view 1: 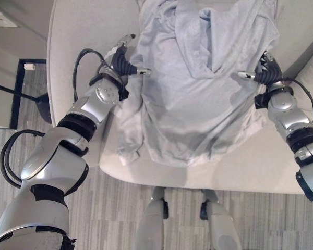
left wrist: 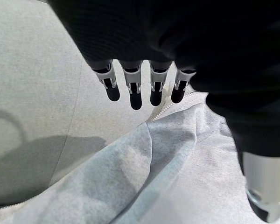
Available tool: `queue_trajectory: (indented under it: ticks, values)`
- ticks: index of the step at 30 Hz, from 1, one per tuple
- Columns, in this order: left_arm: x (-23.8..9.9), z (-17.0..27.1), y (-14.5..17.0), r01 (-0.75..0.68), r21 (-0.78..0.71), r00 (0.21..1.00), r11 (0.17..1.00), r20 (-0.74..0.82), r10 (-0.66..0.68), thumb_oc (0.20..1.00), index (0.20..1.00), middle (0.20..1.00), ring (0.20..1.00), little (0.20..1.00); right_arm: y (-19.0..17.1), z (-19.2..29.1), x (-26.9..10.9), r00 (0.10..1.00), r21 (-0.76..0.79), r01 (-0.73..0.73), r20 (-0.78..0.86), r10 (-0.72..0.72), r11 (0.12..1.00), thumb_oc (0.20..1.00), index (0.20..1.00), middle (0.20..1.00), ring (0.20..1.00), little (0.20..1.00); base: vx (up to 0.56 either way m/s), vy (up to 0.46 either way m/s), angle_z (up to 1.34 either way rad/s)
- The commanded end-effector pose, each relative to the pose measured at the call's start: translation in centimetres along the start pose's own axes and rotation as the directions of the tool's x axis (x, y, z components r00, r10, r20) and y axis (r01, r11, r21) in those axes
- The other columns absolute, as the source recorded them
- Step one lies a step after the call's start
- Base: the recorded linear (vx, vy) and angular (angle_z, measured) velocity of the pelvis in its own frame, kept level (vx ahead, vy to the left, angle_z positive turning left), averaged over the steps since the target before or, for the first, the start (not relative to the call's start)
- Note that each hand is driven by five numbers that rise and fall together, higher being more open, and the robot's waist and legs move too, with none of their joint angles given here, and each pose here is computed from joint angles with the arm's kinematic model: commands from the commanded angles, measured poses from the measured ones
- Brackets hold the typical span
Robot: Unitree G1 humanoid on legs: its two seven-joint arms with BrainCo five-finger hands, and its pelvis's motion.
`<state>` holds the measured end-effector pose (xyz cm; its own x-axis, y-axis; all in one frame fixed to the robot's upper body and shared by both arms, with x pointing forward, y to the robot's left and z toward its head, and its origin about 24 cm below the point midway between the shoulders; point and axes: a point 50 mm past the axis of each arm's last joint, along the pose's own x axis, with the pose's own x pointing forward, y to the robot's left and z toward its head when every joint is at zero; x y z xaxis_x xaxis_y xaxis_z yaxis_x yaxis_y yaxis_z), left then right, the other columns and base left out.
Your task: Hang the clothes on the sofa on the clothes rack.
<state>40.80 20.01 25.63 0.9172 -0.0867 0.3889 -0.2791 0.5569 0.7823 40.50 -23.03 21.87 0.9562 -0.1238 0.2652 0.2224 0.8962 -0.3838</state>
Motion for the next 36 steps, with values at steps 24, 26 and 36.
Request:
queue_trajectory:
  ticks: [24, 26, 36]
  values:
    - [2.0, 2.9, 1.7, -0.071, -0.029, 0.996, 0.997, 0.052, 0.072, 1.0, 1.0, 1.0, 1.0, 1.0, 1.3, 4.8, 0.5, 0.978, 0.066, -0.038, 0.205, 0.024, 0.997, 1.0, 1.0, 1.0, 1.0, 1.0, 0.0, 0.001, -0.01]
    - [2.0, 2.7, 1.9, -0.073, -0.027, 0.996, 0.997, 0.045, 0.074, 1.0, 1.0, 1.0, 1.0, 1.0, 1.7, 5.2, 0.5, 0.976, 0.061, -0.055, 0.216, 0.041, 0.997, 1.0, 1.0, 1.0, 1.0, 1.0, 0.0, 0.0, 0.0]
    - [1.9, 2.6, 1.9, -0.076, -0.044, 0.996, 0.996, 0.04, 0.078, 0.2, 0.2, 0.2, 0.2, 0.2, 3.2, 5.9, 0.4, 0.967, 0.035, -0.113, 0.232, 0.102, 0.993, 0.2, 0.2, 0.2, 0.2, 0.2, 0.0, 0.0, 0.0]
